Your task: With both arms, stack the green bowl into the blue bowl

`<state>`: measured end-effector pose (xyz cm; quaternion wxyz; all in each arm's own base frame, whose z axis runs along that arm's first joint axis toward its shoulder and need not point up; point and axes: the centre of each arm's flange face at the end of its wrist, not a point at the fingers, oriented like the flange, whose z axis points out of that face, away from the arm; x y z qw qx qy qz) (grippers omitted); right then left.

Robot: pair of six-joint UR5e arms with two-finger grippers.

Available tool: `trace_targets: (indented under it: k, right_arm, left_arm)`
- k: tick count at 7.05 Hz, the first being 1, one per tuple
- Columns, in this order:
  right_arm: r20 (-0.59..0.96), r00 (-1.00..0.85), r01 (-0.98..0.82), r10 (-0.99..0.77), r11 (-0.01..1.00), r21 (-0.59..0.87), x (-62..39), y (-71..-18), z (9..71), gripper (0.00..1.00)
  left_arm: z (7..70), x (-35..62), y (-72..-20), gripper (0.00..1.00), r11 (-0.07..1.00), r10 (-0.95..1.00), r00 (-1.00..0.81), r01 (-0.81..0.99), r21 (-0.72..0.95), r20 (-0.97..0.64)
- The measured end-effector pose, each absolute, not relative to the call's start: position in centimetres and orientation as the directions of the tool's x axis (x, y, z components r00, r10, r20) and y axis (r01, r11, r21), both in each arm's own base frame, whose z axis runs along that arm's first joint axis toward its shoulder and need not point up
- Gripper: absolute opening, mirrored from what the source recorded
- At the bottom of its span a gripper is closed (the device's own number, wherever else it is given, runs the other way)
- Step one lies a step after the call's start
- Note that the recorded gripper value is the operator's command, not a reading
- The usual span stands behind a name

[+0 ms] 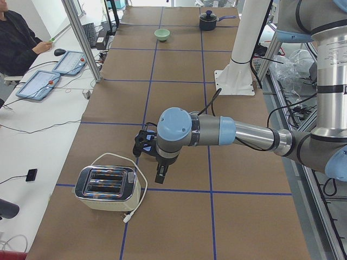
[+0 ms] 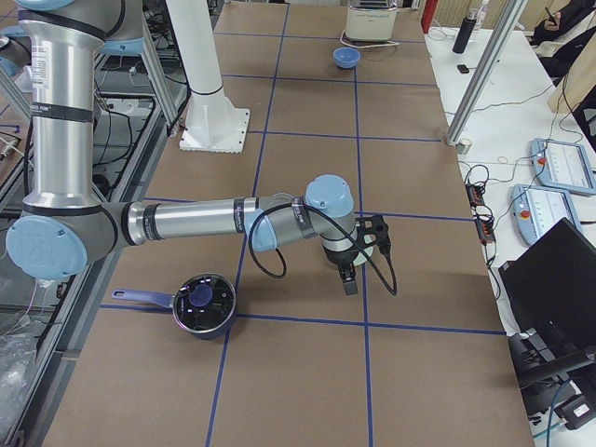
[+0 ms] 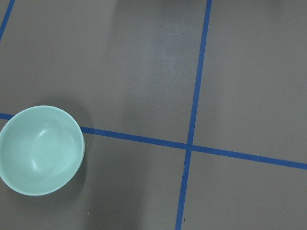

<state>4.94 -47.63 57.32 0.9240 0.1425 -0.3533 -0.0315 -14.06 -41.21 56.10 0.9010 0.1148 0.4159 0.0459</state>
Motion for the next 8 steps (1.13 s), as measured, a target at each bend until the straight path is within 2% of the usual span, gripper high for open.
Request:
trace_targets:
  k: [4,6,8]
  right_arm:
    - [0.699,0.697,-0.047,-0.158,0.963,0.265,4.2,-47.3,56.9,1.00]
    - [0.707,0.691,-0.060,-0.146,0.965,0.257,4.2,-47.2,56.6,1.00]
    - [0.709,0.691,-0.074,-0.140,0.962,0.262,4.2,-47.5,55.7,1.00]
  left_arm:
    - [48.0,-3.0,-51.8,0.98,0.982,0.170,0.653,-0.045,0.186,-0.738]
    - [46.9,2.7,-57.3,0.98,0.983,0.184,0.640,-0.104,0.153,-0.746]
    - [48.4,7.2,-60.4,0.98,0.977,0.210,0.629,-0.158,0.142,-0.748]
